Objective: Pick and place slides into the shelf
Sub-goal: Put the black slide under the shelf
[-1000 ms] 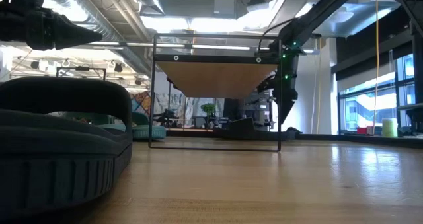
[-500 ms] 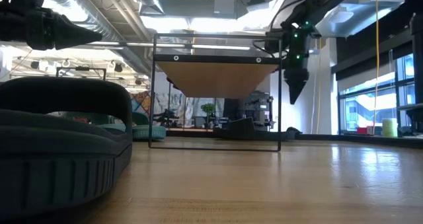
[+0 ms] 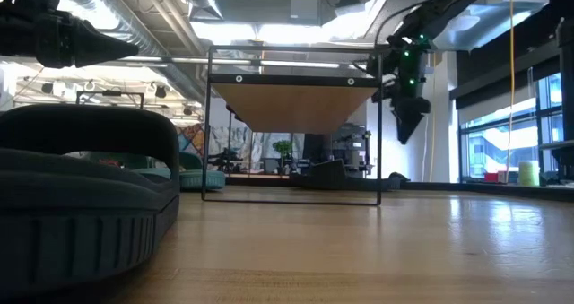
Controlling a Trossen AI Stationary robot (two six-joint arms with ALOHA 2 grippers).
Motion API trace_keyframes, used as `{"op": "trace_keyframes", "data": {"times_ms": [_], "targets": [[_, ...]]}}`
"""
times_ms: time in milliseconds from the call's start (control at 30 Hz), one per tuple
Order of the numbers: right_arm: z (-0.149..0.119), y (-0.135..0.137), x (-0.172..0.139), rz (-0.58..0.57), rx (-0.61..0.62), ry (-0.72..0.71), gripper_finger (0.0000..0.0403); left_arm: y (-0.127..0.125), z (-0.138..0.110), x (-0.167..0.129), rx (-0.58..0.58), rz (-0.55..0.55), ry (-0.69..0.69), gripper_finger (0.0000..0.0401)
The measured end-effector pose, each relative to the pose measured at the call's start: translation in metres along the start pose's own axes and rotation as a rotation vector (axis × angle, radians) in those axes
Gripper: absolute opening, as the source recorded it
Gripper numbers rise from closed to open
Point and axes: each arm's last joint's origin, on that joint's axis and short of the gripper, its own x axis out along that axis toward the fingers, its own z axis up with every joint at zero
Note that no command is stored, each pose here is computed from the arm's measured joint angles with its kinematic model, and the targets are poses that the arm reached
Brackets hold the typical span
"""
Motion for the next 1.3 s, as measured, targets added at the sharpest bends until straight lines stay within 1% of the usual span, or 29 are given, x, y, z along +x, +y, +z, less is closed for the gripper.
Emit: {"op": "trace_keyframes", "data": {"times_ms": [100, 167, 400, 633, 767, 867, 1033, 1300], "targets": [[-0.01, 0.002, 0.011, 0.032, -0.03, 0.034, 0.0225, 0.0, 0.0, 0.0, 0.0, 0.0, 0.0, 0.0168], [-0.015, 0.007, 0.02, 0.067, -0.057, 0.032, 0.0225, 0.0, 0.0, 0.0, 0.0, 0.0, 0.0, 0.0168], [-0.021, 0.015, 0.045, 0.033, -0.085, -0.007, 0.0225, 0.0, 0.0, 0.0, 0.001, 0.0, 0.0, 0.0168], [-0.019, 0.015, 0.052, -0.006, -0.097, -0.064, 0.0225, 0.0, 0.0, 0.0, 0.001, 0.0, 0.0, 0.0168], [-0.018, 0.016, 0.053, 0.053, -0.063, -0.129, 0.0225, 0.0, 0.0, 0.0, 0.0, 0.0, 0.0, 0.0168], [-0.02, 0.016, 0.053, 0.092, -0.031, -0.146, 0.0225, 0.0, 0.0, 0.0, 0.001, 0.0, 0.0, 0.0168], [-0.021, 0.018, 0.057, 0.115, -0.029, -0.124, 0.0225, 0.0, 0.0, 0.0, 0.001, 0.0, 0.0, 0.0168], [-0.021, 0.021, 0.081, 0.17, -0.035, -0.071, 0.0225, 0.0, 0.0, 0.0, 0.001, 0.0, 0.0, 0.0168]]}}
